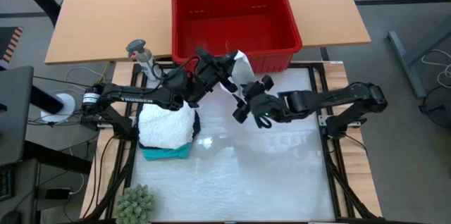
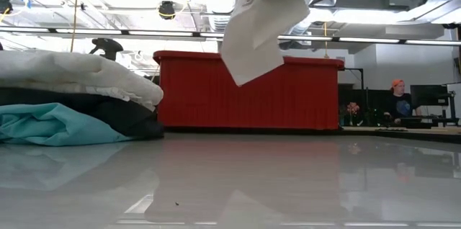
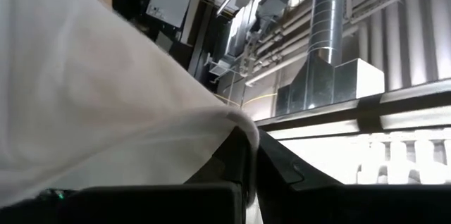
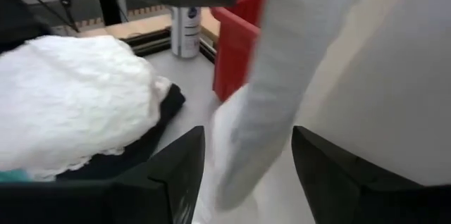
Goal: Fold laundry
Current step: Fold the white shorts
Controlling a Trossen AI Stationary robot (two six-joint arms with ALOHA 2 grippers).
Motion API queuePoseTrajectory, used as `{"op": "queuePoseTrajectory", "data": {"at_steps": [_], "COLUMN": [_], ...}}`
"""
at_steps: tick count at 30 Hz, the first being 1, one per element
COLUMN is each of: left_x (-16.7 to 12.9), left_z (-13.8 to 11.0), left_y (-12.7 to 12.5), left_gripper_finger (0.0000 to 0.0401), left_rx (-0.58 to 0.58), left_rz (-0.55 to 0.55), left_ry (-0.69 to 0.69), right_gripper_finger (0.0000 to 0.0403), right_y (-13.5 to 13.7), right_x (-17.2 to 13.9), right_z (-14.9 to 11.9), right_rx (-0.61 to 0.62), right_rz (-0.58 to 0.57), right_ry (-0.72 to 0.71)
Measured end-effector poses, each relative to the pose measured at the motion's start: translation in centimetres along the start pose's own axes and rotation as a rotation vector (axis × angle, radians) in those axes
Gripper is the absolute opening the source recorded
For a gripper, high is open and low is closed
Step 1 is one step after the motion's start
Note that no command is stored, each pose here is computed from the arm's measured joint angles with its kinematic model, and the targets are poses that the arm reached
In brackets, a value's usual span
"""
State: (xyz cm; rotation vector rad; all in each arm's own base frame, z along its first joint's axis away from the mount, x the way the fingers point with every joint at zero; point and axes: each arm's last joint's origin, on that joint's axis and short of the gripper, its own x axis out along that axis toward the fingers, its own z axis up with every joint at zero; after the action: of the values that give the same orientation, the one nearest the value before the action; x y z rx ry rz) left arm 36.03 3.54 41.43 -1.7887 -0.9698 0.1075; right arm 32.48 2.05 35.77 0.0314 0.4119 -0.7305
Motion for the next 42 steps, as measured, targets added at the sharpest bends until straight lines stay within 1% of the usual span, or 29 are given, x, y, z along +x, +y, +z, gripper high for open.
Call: {"op": "queuePoseTrajectory", "data": {"at_steps": [3,5,7,8,10,11,12,15,17,19,21,25,27,28,31,35,37,39,41,42], "left_x": [0.0,0.0,0.0,0.0,0.0,0.0,0.0,0.1,0.2,0.4,0.5,0.7,0.7,0.7,0.5,0.4,0.5,0.8,1.0,1.0], "left_z": [0.0,0.0,0.0,0.0,-0.1,-0.2,-0.2,-0.4,-0.5,-0.4,-0.3,0.2,0.5,0.7,1.2,1.5,1.6,1.5,1.3,1.3], "left_y": [0.0,-0.1,-0.2,-0.2,-0.2,-0.2,-0.2,-0.2,-0.2,-0.2,-0.2,0.3,0.9,1.3,2.5,3.1,3.2,2.7,2.1,1.8], "left_gripper_finger": [0.0,0.0,0.0,0.0,0.0,0.0,0.0,0.0,0.0,0.0,0.0,0.0,0.0,0.0,0.0,0.0,0.0003,0.0013,0.0031,0.0042], "left_rx": [0.051,0.058,0.033,0.015,-0.016,-0.032,-0.045,-0.086,-0.099,-0.089,-0.038,0.109,0.136,0.141,0.169,0.271,0.356,0.429,0.444,0.44], "left_rz": [-0.002,-0.007,-0.017,-0.017,-0.013,-0.008,-0.003,0.019,0.043,0.064,0.084,0.152,0.233,0.281,0.415,0.45,0.41,0.316,0.233,0.21], "left_ry": [-0.002,-0.001,0.002,0.005,0.027,0.049,0.074,0.176,0.284,0.398,0.518,0.759,0.852,0.878,0.879,0.852,0.813,0.776,0.749,0.739], "right_gripper_finger": [0.0232,0.0211,0.0166,0.0132,0.0051,0.003,0.0024,0.0023,0.0023,0.0023,0.0023,0.0023,0.0023,0.0023,0.0023,0.0023,0.0023,0.0023,0.0023,0.0023], "right_y": [-0.1,-0.2,-0.4,-0.5,-0.5,-0.4,-0.4,-0.3,-0.5,-0.7,-0.9,-1.1,-1.0,-0.9,-0.2,0.4,0.4,0.4,0.4,0.4], "right_x": [0.7,0.8,0.5,0.2,-0.3,-0.6,-0.9,-2.2,-3.5,-4.8,-6.1,-8.4,-9.3,-9.8,-10.9,-11.8,-12.1,-12.3,-12.3,-12.2], "right_z": [-0.1,0.1,0.3,0.4,0.5,0.5,0.6,0.6,0.4,0.1,-0.3,-1.1,-1.5,-1.6,-2.1,-2.9,-3.3,-3.4,-3.4,-3.3], "right_rx": [-0.002,0.012,0.018,0.009,-0.007,-0.029,-0.038,-0.037,-0.033,-0.025,-0.014,0.041,0.07,0.084,0.109,0.108,0.107,0.113,0.117,0.118], "right_rz": [-0.035,-0.055,-0.064,-0.06,-0.044,-0.028,-0.015,0.032,0.073,0.109,0.153,0.243,0.294,0.319,0.37,0.384,0.378,0.371,0.369,0.368], "right_ry": [0.004,-0.014,-0.029,-0.032,-0.038,-0.036,-0.039,-0.032,-0.015,0.015,0.053,0.136,0.175,0.191,0.214,0.253,0.276,0.278,0.275,0.274]}}
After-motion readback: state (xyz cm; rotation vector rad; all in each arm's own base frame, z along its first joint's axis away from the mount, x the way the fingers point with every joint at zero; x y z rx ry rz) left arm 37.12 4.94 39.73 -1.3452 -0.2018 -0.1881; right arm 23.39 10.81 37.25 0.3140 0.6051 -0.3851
